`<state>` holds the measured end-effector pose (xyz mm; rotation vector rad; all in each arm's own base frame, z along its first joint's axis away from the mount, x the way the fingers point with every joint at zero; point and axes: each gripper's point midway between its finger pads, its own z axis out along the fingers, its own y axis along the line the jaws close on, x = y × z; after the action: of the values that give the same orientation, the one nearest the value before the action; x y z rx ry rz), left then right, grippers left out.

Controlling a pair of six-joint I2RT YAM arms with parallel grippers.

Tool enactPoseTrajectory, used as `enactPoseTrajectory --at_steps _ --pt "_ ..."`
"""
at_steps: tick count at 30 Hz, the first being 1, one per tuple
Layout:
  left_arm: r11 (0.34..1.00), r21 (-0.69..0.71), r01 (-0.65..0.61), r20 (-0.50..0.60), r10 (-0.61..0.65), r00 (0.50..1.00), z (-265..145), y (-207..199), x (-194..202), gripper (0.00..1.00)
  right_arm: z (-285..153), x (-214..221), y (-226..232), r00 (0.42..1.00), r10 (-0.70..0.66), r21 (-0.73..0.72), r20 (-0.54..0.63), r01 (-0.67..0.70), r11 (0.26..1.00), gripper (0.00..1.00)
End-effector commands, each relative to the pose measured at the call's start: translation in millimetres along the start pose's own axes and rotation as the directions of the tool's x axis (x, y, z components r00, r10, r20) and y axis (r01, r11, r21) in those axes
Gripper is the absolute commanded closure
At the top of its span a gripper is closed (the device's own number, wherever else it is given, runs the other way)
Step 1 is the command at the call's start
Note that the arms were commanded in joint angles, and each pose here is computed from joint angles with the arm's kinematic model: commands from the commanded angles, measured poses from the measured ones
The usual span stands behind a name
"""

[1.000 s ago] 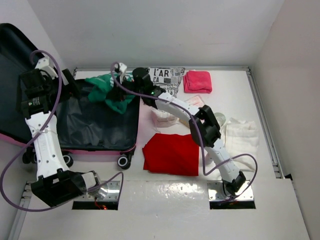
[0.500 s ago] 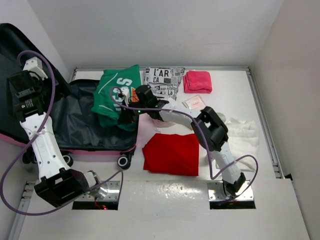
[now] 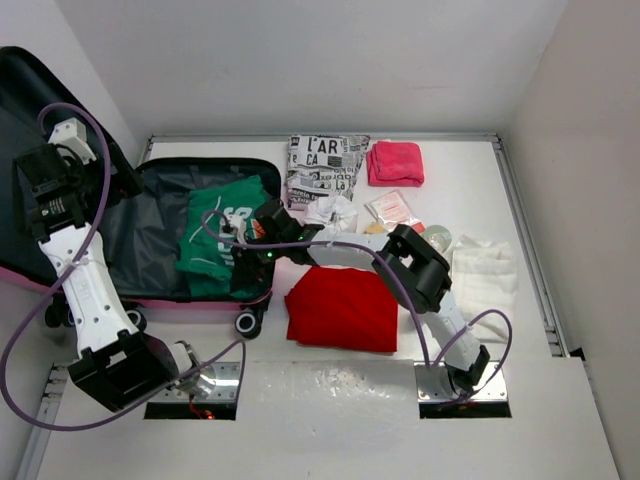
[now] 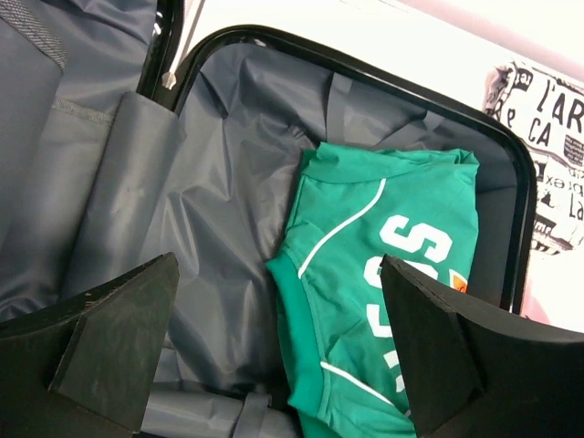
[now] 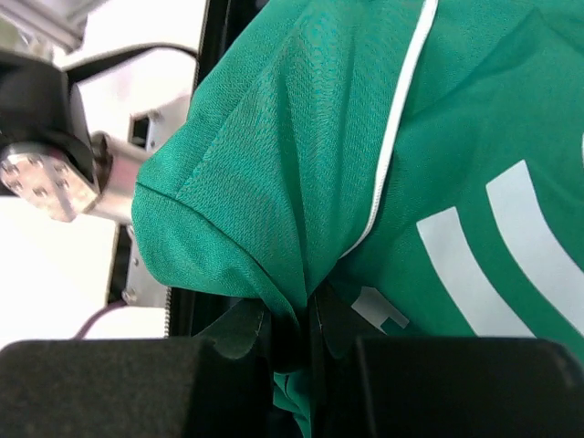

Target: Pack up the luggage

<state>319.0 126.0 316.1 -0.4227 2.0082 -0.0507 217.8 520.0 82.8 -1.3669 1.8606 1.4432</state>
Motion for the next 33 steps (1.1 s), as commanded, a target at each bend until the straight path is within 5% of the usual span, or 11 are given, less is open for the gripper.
enactPoseTrajectory --at_steps 1,6,11,16,19,27,33 --pt "1.000 0.016 -0.019 0.000 0.019 1.000 1 1 3 0.04 -12 -4 27 0.997 -0.077 -0.060 -0.017 0.076 0.995 1.00" --pt "0.999 0.029 -0.037 -0.009 0.037 0.999 2 0 6 0.04 -5 11 6 0.994 -0.059 0.002 -0.094 0.059 0.998 0.87" --pt "0.999 0.028 -0.033 -0.017 0.034 0.999 3 1 10 0.04 13 -11 -19 0.998 -0.035 0.064 -0.050 0.038 0.997 0.90" --pt "0.997 0.049 -0.060 -0.016 0.061 0.998 0 -2 14 0.04 29 -27 -32 0.999 -0.013 0.090 -0.040 0.017 0.996 0.54" --pt "0.996 0.070 -0.047 -0.045 0.051 0.998 3 -4 24 0.04 25 -21 -32 0.997 -0.028 0.094 -0.070 0.034 0.995 0.45" --pt "0.979 0.186 -0.083 -0.112 0.105 0.988 13 -23 56 0.06 -52 -69 -3 0.995 -0.098 0.132 -0.011 0.099 0.986 0.16" --pt "0.932 0.335 -0.136 -0.137 0.191 0.972 9 -44 88 0.19 -127 -156 -2 0.969 -0.105 0.252 0.224 0.046 0.967 0.14"
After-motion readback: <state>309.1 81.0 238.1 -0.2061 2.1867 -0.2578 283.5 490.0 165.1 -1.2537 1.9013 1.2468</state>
